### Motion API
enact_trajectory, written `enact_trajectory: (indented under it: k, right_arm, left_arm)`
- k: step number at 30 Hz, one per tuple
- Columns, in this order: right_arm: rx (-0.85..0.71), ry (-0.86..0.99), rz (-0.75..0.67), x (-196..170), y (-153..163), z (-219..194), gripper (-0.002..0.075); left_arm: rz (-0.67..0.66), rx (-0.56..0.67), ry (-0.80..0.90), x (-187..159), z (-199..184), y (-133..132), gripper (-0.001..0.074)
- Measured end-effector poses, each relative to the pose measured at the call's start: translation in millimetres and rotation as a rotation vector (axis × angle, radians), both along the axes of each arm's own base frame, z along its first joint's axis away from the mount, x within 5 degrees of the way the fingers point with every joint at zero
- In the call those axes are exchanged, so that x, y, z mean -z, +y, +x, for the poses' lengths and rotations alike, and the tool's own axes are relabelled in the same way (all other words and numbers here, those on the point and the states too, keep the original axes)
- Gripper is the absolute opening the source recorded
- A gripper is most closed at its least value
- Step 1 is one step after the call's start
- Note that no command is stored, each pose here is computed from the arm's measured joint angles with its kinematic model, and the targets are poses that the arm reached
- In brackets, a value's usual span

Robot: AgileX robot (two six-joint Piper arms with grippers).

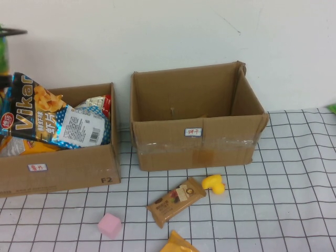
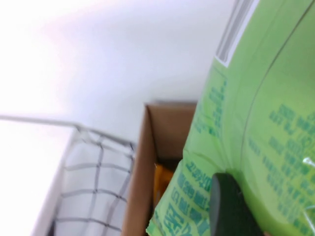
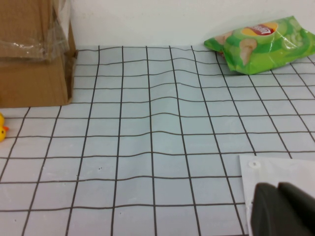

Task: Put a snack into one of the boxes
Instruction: Place the potato chip in the potato chip box

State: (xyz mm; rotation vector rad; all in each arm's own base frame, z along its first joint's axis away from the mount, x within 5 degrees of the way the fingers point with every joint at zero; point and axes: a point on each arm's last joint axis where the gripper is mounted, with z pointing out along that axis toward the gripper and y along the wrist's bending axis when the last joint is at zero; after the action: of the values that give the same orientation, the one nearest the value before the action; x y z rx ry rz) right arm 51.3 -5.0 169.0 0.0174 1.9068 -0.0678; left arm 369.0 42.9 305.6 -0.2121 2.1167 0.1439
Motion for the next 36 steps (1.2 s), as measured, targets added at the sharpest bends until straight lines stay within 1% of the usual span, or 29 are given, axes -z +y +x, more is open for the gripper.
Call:
enact_trajectory:
  k: [8,15,16,17,20,23,25,27,30,32,36]
  right_arm:
    - [0.0,0.0,-0.001,0.0,0.0,0.0,-0.0001]
    - [0.0,0.0,-0.001,0.0,0.0,0.0,-0.0001]
    - [0.0,0.0,-0.001,0.0,0.0,0.0,-0.0001]
    - [0.0,0.0,-0.001,0.0,0.0,0.0,-0.0001]
    - [0.0,0.0,-0.001,0.0,0.0,0.0,-0.0001]
    - [0.0,0.0,-0.001,0.0,0.0,0.0,-0.0001]
    - [0.0,0.0,-0.001,0.0,0.0,0.0,-0.0001]
    - [0.0,0.0,0.003,0.0,0.1,0.0,-0.0001]
    - [-0.001,0.0,0.019,0.1,0.7,0.0,-0.0001]
    - [-0.002,0.0,0.03,0.1,1.1,0.0,-0.0001]
    - [-0.004,0.0,0.058,0.2,2.1,0.0,-0.0001]
  left_arm:
    - [-0.042,-0.012,0.126,53.2,22.3,6.3,0.029]
    - [-0.06,-0.008,0.168,89.4,36.3,10.8,0.0293]
    - [-0.061,-0.007,0.172,93.0,37.5,10.8,0.0314]
    - [-0.061,-0.007,0.178,95.7,38.1,11.5,0.035]
    - [-0.059,-0.011,0.198,98.9,37.6,11.9,0.0477]
    - [-0.044,-0.023,0.234,94.1,32.2,13.2,0.0524]
    - [-0.02,-0.029,0.247,83.1,26.0,14.3,0.0525]
    - [-0.003,-0.031,0.215,63.5,19.0,14.4,0.0507]
    - [0.018,-0.033,0.116,21.0,2.6,13.1,0.0437]
    - [0.029,-0.033,0.045,-7.1,-11.0,11.0,0.0366]
    - [0.043,-0.048,-0.005,-42.5,-38.2,9.0,0.02]
